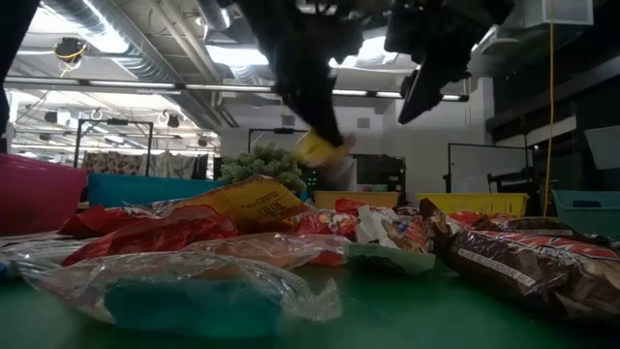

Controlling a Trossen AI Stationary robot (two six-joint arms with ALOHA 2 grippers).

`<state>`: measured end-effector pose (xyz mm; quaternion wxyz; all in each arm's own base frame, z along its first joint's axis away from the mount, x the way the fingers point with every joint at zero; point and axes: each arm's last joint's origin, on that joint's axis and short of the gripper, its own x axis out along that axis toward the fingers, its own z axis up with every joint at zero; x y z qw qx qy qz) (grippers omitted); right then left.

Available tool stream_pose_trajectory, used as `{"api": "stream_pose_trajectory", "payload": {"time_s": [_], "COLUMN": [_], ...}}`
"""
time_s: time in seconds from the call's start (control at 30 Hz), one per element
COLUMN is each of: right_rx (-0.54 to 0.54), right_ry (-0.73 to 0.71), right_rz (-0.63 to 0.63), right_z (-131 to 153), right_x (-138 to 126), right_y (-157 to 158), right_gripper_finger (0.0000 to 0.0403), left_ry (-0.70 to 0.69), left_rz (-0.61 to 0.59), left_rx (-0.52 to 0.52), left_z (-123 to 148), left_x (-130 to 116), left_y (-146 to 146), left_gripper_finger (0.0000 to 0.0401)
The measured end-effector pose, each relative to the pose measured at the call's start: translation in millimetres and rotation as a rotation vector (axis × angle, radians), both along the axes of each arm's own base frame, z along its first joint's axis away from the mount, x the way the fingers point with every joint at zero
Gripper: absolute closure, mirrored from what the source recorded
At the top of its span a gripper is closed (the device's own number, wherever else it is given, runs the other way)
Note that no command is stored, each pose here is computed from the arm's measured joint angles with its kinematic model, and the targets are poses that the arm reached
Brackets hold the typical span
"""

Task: Sort candy
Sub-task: Put the yellow candy into the yellow bin

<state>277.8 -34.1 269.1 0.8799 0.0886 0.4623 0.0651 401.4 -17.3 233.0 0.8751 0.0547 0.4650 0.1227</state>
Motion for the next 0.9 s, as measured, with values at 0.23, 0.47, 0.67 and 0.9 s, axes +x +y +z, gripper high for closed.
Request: {"api": "stream_pose_trajectory", "payload": {"time_s": [0.23, 0.47, 0.67, 0.9], "right_rx": [0.015, 0.047, 0.029, -0.017], "right_ry": [-0.047, -0.121, -0.228, -0.274], "right_rz": [0.016, 0.045, 0.046, -0.031], "right_z": [2.6, 7.0, 14.1, 17.9], "right_x": [3.4, 8.5, 16.0, 20.2], "right_y": [0.4, 1.2, 0.0, -2.9], "right_gripper_finger": [0.0194, 0.0194, 0.0194, 0.0194], "left_ry": [-0.084, -0.119, -0.163, -0.201], "left_rz": [-0.001, 0.1, 0.139, 0.161], "left_rx": [0.053, 0.234, 0.302, 0.319], "left_z": [27.4, 54.0, 69.7, 80.1], "left_x": [8.6, 9.5, 11.9, 13.5], "left_y": [-8.1, -10.3, -8.8, -8.9], "left_gripper_finger": [0.0401, 0.0401, 0.0401, 0.0401]}}
